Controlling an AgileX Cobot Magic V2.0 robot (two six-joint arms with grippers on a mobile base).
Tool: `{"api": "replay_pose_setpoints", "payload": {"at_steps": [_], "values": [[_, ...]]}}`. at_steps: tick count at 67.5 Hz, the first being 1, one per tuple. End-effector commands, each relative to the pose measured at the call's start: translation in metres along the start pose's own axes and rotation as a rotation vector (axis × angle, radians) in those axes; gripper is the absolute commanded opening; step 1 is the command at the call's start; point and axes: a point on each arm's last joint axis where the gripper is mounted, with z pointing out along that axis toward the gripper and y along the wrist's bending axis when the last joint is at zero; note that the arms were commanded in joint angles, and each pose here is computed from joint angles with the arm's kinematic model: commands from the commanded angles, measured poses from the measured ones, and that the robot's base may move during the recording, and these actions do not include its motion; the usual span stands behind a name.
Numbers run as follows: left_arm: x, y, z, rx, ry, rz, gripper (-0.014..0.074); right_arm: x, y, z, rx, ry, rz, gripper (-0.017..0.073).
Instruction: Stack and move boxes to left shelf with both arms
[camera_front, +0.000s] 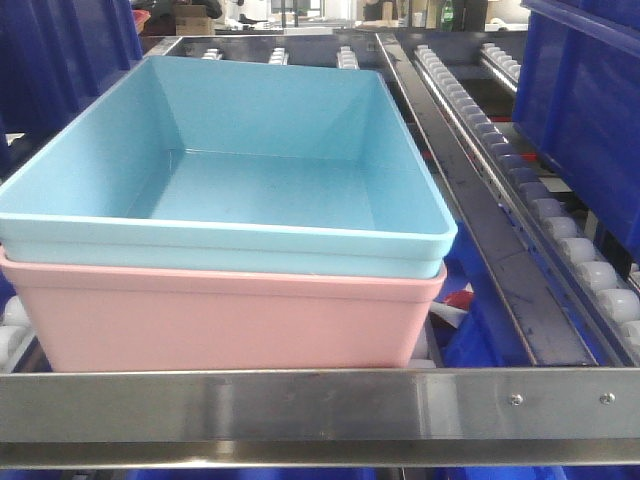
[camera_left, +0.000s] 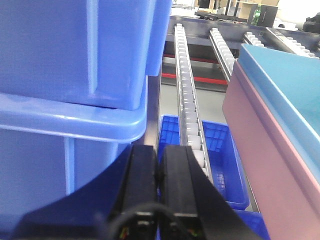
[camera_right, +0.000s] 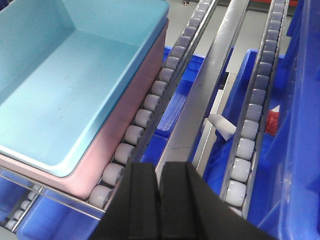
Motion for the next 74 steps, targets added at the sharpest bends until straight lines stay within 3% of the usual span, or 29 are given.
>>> {"api": "replay_pose_setpoints", "payload": {"at_steps": [1,35,60,74], "values": [[-0.011,0.000,-0.002,0.002,-0.114,0.002,-0.0005,-0.017,0.001,-0.003,-0.003,-0.116,-0.014,0.0067],[-0.011,0.000,-0.002,0.002,-0.114,0.002,-0.0005,-0.010,-0.001,-0.004,0.003,-0.111,0.005,0.0067],[-0.011,0.000,-0.002,0.002,-0.114,0.002,-0.0005,0.058,-0.027,-0.031,0.331,-0.252,0.062,0.0067],[-0.011,0.000,-0.002,0.002,-0.114,0.002,-0.0005,0.087,-0.026,-0.034,0.364,-0.363,0.049,0.0067]]}}
